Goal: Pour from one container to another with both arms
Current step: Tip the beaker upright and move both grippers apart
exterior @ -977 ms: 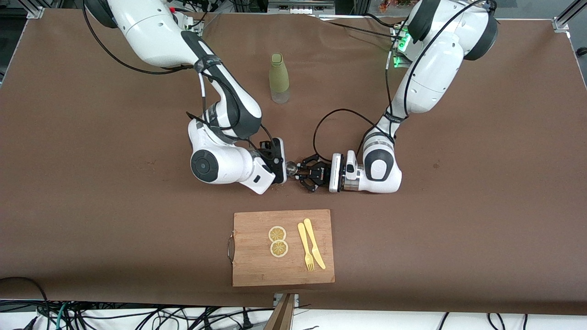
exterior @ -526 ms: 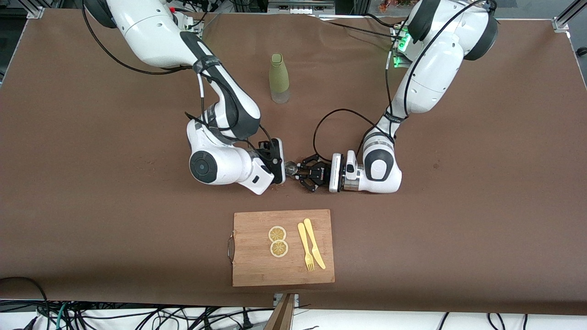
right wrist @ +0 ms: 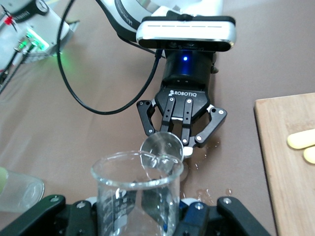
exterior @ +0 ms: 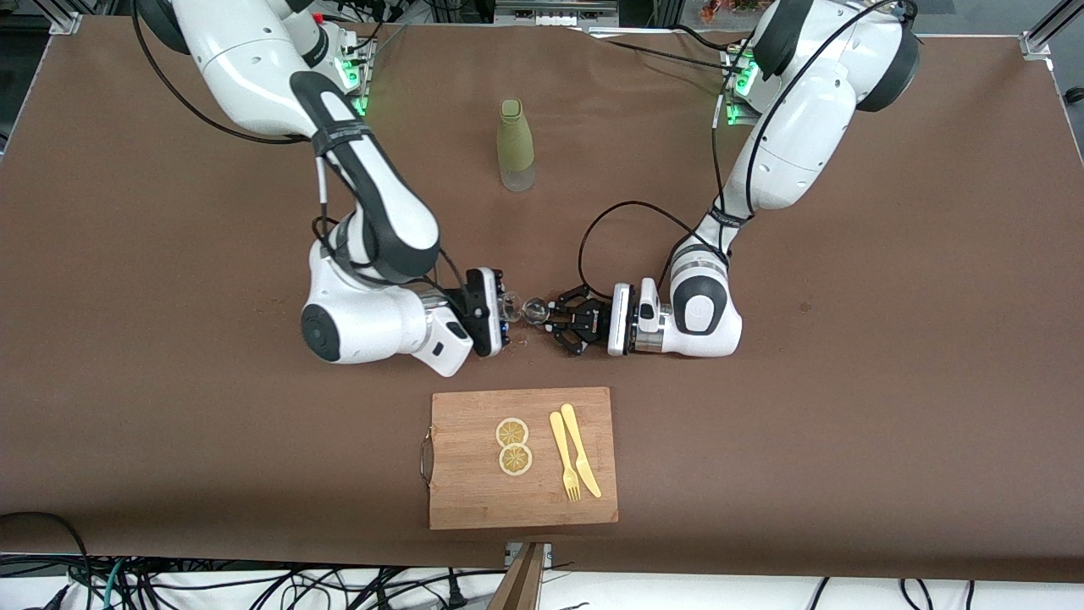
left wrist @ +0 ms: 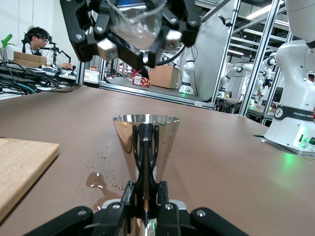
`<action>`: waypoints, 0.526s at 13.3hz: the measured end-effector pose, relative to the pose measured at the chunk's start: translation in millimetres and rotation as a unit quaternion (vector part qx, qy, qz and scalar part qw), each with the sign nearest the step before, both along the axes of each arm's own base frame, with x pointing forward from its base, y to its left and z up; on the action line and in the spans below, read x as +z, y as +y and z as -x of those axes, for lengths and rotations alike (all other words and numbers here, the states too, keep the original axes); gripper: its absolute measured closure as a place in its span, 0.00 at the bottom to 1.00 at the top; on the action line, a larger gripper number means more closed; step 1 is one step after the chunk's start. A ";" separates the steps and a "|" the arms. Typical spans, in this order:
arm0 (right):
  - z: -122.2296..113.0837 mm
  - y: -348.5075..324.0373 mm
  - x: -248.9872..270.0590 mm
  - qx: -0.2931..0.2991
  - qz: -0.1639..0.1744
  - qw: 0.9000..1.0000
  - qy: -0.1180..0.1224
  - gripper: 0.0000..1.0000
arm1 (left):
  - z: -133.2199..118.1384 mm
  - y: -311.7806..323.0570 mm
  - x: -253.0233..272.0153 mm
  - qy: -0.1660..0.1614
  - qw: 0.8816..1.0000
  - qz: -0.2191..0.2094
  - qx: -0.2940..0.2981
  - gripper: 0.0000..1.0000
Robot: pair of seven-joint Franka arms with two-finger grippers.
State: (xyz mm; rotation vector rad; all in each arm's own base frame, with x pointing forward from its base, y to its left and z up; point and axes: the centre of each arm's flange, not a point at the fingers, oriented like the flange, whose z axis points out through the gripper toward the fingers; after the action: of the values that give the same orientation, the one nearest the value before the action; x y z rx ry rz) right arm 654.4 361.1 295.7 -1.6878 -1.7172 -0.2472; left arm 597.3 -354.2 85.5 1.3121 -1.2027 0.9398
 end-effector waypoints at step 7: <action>-38.5 -148.9 -7.9 0.044 -0.121 0.992 -0.013 0.88 | -18.7 37.9 1.8 -0.023 1.000 0.016 0.013 0.79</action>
State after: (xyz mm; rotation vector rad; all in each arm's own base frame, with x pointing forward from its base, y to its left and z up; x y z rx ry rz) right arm 692.9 212.2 287.7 -1.4348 -1.7007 -0.4209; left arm 616.0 -316.3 87.3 1.2903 -1.2036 1.0095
